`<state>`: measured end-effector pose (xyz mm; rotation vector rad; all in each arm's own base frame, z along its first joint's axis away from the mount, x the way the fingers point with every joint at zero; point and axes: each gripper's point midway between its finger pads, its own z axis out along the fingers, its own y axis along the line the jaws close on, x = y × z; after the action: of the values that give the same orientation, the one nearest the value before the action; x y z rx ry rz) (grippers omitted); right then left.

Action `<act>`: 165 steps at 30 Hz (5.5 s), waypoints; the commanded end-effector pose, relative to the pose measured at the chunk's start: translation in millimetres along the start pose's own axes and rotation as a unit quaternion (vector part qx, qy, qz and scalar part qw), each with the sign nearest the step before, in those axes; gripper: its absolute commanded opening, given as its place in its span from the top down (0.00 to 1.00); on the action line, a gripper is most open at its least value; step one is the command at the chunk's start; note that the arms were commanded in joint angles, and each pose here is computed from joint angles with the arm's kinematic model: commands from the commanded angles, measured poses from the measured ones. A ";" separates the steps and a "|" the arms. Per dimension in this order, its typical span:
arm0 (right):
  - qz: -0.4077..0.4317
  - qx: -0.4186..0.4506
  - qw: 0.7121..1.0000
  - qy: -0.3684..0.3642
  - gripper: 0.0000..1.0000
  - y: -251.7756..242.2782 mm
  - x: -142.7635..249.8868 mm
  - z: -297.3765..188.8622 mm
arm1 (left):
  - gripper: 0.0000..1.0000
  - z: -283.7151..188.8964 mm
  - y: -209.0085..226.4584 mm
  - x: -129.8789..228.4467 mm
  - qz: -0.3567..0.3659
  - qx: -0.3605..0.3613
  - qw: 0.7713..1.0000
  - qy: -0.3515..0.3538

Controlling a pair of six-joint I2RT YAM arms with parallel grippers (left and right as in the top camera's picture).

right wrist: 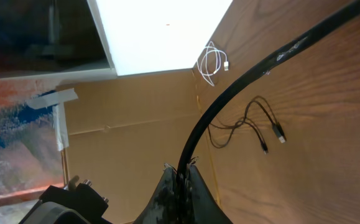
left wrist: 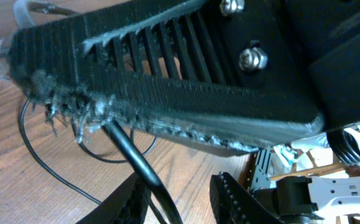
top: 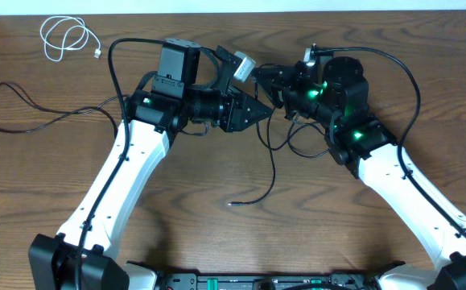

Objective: Untangle cables

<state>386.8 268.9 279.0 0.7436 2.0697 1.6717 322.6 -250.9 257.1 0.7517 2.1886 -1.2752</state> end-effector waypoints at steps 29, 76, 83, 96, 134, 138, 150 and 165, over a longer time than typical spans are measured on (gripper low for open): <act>0.022 -0.013 1.000 0.003 0.98 7.9 -12.3 -7.5 | 0.64 -3.6 -12.9 -10.6 -0.005 0.022 1.000 -0.014; 0.019 -0.014 1.000 0.005 0.98 8.0 -15.1 -9.4 | 0.92 -4.0 -15.9 -16.7 -0.016 0.030 0.999 -0.024; -0.096 -0.014 0.995 -0.003 0.82 7.6 -21.5 -11.9 | 0.92 -8.9 -13.0 -30.0 -0.057 0.030 0.997 -0.046; -0.223 -0.057 0.972 0.054 0.25 9.0 -65.8 -69.8 | 0.93 -56.2 -9.0 -70.7 -0.099 -0.041 0.983 -0.150; -0.420 0.209 0.883 0.026 0.05 -94.8 -32.6 -29.7 | 0.92 -179.0 -165.4 -175.7 -0.056 0.026 0.946 -0.318; -0.400 0.225 0.888 0.031 0.05 -108.7 -34.5 -25.6 | 0.93 -180.1 -174.8 -174.2 -0.052 0.045 0.948 -0.312; -0.358 0.257 0.895 0.070 0.26 -155.2 -34.3 -7.3 | 0.92 -192.6 -197.6 -169.5 -0.034 0.062 0.945 -0.320; -0.304 0.428 0.851 0.011 0.72 -212.4 -78.1 -61.8 | 0.92 -212.0 -201.3 -167.9 -0.004 0.040 0.938 -0.344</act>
<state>367.1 171.7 88.4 0.1159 2.6745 0.5638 288.6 -187.5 571.0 0.2229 1.6219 -1.4014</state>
